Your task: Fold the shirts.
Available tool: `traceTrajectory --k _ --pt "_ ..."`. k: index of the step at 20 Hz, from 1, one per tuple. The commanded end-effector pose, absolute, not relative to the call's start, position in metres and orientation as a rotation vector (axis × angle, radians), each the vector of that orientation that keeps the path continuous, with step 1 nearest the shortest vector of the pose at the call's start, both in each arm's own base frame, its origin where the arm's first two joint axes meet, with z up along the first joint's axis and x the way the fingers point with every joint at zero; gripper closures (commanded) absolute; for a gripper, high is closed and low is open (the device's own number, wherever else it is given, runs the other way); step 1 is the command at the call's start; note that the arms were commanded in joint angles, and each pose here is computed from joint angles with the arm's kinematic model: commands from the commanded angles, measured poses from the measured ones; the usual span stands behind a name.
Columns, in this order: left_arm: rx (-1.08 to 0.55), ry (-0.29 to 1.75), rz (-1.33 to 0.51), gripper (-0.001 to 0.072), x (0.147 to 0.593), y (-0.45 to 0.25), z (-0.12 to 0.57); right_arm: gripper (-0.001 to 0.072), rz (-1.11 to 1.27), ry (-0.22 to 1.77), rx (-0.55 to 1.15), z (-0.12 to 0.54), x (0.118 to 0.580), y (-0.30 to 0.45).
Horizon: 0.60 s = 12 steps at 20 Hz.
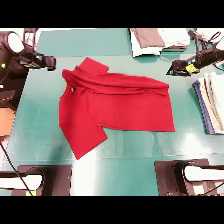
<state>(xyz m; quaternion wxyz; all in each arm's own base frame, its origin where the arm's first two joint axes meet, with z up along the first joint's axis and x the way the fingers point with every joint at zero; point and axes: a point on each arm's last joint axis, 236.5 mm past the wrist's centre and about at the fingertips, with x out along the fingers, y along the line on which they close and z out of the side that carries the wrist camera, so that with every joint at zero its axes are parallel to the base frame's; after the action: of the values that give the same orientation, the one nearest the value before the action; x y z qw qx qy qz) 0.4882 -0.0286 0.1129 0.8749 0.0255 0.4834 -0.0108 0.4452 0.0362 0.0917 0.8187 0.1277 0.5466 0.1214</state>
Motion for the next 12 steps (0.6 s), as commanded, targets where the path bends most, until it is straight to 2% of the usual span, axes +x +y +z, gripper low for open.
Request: traceTrajectory --k 1,4,8,12 --pt "-0.03 1.103 -0.001 0.0119 0.456 0.003 0.107 0.0298 0.324 1.14 0.283 0.113 0.444 0.045" --pt "-0.137 1.201 -0.024 0.0119 0.4 0.012 0.074 0.0299 0.358 1.139 0.257 0.124 0.411 0.052" --pt "-0.325 1.411 -0.062 0.0119 0.302 -0.006 -0.014 0.0299 0.385 1.084 0.283 0.133 0.379 0.066" --pt "-0.469 1.521 -0.136 0.0118 0.253 -0.041 -0.065 0.0299 0.362 1.025 0.297 0.133 0.364 0.067"
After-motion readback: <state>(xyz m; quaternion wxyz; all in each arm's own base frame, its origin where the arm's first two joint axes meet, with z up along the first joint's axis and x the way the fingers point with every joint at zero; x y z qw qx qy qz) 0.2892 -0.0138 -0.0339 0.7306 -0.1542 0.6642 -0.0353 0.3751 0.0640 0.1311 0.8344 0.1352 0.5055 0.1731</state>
